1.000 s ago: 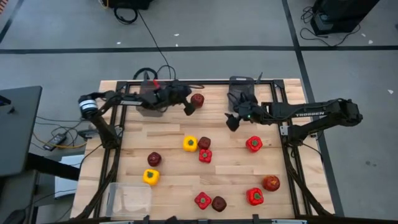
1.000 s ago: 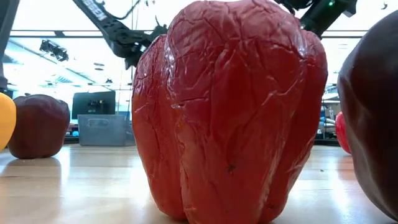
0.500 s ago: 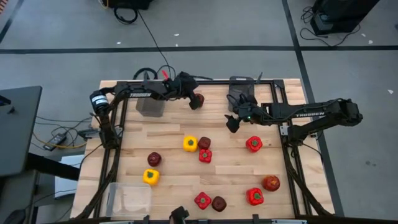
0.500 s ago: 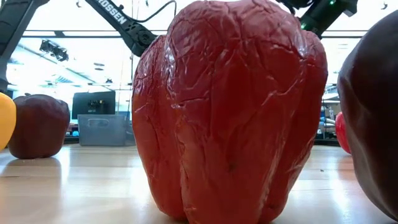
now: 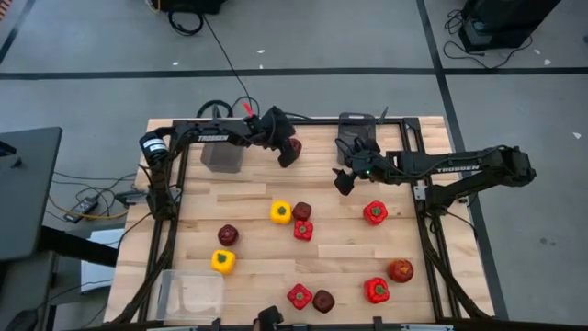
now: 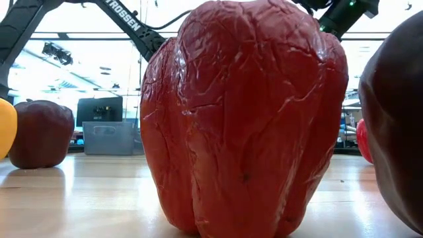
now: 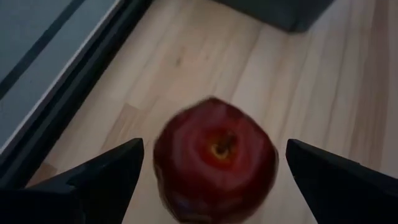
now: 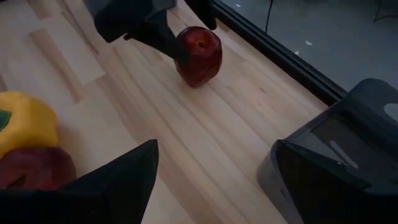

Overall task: Sort produce into baskets
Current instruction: Put the red apple into the left black bin

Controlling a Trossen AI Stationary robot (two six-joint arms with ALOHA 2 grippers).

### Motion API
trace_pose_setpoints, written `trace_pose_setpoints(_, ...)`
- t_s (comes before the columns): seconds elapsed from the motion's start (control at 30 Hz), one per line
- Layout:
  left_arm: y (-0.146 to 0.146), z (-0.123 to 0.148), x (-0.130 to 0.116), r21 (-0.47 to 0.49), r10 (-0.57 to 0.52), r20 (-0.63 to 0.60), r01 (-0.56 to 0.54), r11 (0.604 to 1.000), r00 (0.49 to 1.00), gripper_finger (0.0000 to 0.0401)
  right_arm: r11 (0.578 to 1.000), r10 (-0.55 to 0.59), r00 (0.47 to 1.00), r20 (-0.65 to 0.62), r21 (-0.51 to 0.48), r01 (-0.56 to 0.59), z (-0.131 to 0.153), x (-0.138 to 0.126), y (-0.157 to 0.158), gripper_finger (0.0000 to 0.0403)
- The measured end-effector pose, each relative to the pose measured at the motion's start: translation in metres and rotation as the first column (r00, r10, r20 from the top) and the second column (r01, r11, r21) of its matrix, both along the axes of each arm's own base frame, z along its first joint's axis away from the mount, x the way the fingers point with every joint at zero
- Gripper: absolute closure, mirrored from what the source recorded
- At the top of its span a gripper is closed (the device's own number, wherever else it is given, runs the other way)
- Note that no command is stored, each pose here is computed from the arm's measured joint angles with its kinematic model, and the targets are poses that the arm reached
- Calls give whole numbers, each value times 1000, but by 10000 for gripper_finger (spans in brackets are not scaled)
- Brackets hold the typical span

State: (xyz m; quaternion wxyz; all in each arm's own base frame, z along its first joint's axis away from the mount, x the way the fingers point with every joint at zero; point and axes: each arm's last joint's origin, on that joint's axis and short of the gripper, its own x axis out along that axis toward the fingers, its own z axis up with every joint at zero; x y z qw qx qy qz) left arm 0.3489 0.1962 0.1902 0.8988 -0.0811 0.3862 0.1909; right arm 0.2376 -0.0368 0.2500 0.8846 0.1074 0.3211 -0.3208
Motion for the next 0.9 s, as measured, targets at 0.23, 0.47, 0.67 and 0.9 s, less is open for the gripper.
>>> trace_pose_setpoints(0.23, 2, -13, 3, 14, -42, -37, 43, 999, 998, 2, 1000, 1, 1000, 16, -3, -1, 1, 1, 0, 67)
trace_pose_setpoints(0.47, 5, -30, 9, 10, -40, -36, 41, 999, 999, 19, 1000, 16, 1000, 21, -20, -15, 2, 2, -1, 67)
trace_pose_setpoints(0.67, 5, -19, 5, 12, 10, -21, -10, 1000, 1000, 63, 1000, 16, 1000, 19, -20, -15, 2, 2, -1, 67)
trace_pose_setpoints(0.9, 0, 38, -35, 107, 138, -123, -125, 986, 983, 53, 1000, 20, 999, 30, -1, -20, 2, 3, 4, 67)
